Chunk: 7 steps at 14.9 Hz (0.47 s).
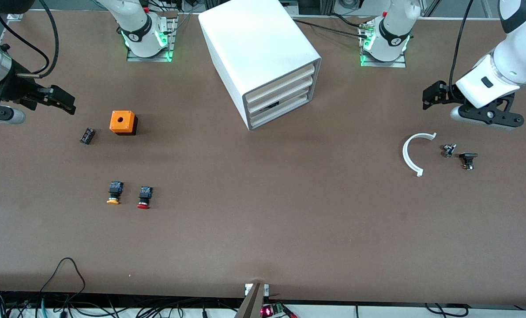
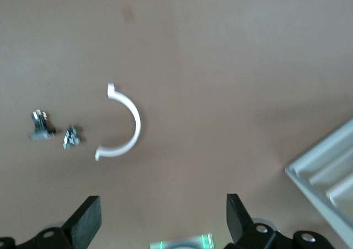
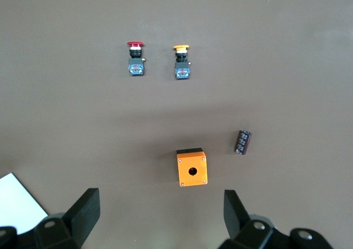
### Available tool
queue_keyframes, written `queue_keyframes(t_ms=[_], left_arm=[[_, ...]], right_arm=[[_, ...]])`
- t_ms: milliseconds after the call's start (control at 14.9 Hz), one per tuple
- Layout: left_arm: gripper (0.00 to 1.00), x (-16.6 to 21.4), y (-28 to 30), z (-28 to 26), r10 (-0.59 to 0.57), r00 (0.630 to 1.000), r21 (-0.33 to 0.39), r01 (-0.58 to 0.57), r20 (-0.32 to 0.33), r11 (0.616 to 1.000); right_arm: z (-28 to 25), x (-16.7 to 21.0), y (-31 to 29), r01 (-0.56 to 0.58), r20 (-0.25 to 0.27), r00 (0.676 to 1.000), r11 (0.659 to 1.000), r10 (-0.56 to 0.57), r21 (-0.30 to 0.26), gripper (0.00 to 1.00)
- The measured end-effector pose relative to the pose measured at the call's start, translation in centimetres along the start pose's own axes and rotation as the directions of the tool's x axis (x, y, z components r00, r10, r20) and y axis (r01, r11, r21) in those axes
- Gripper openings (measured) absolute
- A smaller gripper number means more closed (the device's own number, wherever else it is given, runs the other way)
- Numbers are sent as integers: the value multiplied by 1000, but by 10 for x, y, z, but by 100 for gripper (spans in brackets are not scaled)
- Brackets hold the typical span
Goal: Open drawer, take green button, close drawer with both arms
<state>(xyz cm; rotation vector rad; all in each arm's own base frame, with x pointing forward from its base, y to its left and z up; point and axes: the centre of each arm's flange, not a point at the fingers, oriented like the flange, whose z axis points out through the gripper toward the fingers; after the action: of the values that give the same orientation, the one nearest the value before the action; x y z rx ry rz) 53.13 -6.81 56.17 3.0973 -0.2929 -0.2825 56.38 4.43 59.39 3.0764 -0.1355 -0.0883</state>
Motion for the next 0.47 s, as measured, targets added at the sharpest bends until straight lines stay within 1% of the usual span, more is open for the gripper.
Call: queue_keyframes(t_ms=[67,201,335,469], left_arm=[[100,-4,9,4,15,999,-9,-15,43,1000],[100,-10,32,13,54,991,-63,-47,119,997],[100,-8,51,26,91,982,-145,-67,166,987],[100,2,63,45,133,972,-255,-81,195,964]], right_arm=[[5,2,-1,2,7,1000,1000,-2,-1,100],[16,9,-4,5,12,1000,1000,-5,0,100],[29,19,-12,17,11,1000,1000,-17,1,100],[42,28,-25,35,6,999,999,-35,3,100]])
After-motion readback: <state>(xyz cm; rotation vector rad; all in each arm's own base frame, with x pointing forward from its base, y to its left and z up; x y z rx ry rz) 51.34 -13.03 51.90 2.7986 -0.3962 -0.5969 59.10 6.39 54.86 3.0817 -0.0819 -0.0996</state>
